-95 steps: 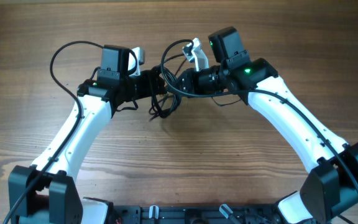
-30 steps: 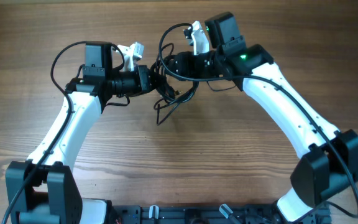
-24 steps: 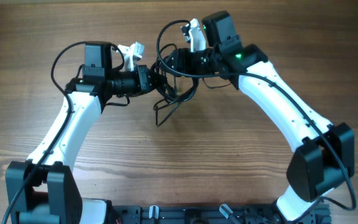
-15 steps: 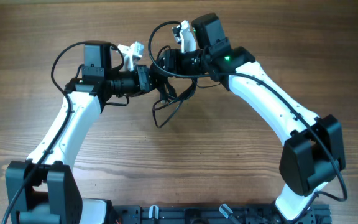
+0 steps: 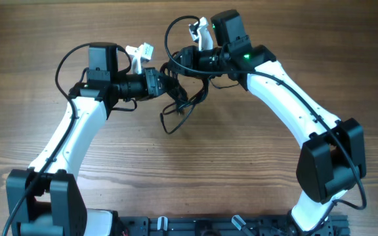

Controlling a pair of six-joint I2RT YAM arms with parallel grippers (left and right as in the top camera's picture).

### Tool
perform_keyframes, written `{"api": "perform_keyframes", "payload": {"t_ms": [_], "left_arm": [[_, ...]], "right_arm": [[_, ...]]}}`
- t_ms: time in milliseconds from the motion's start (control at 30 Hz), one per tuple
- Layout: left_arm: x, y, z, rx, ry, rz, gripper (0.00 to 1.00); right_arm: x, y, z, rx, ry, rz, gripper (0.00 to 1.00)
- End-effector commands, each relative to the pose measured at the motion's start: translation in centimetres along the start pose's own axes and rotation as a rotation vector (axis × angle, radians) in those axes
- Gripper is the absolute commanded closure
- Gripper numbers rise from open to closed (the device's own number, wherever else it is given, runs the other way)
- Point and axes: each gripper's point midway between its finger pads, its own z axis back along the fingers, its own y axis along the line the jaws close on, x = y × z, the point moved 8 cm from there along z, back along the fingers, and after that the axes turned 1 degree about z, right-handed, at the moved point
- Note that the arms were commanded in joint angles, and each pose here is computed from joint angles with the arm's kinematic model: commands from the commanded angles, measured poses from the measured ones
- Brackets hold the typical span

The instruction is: Untangle cables

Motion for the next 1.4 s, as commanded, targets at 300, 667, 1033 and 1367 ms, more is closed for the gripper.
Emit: {"api": "perform_keyframes", "payload": {"t_ms": [300, 667, 1033, 1367], "left_arm": [[-0.1, -1.9, 0.4, -0.11, 0.028, -0.058, 0.87], [0.7, -0.6, 0.4, 0.042, -0.052, -0.06, 0.64], [-0.4, 0.6, -1.6, 0.3, -0.07, -0.05, 0.62], [-0.2, 0.4, -2.8, 0.298, -0.085, -0.046, 0.61]], "right_arm": [[0.9, -3.5, 0.1, -0.13, -0.046, -0.073, 0.94], [0.8, -2.4, 3.1, -0.078, -0.016, 0.041, 0.96], [-0.2, 2.6, 7.1, 0.049, -0.019, 0.097, 0.96], [-1.9, 5.0, 9.2, 0.133, 0.035, 0.091, 0.96]]}}
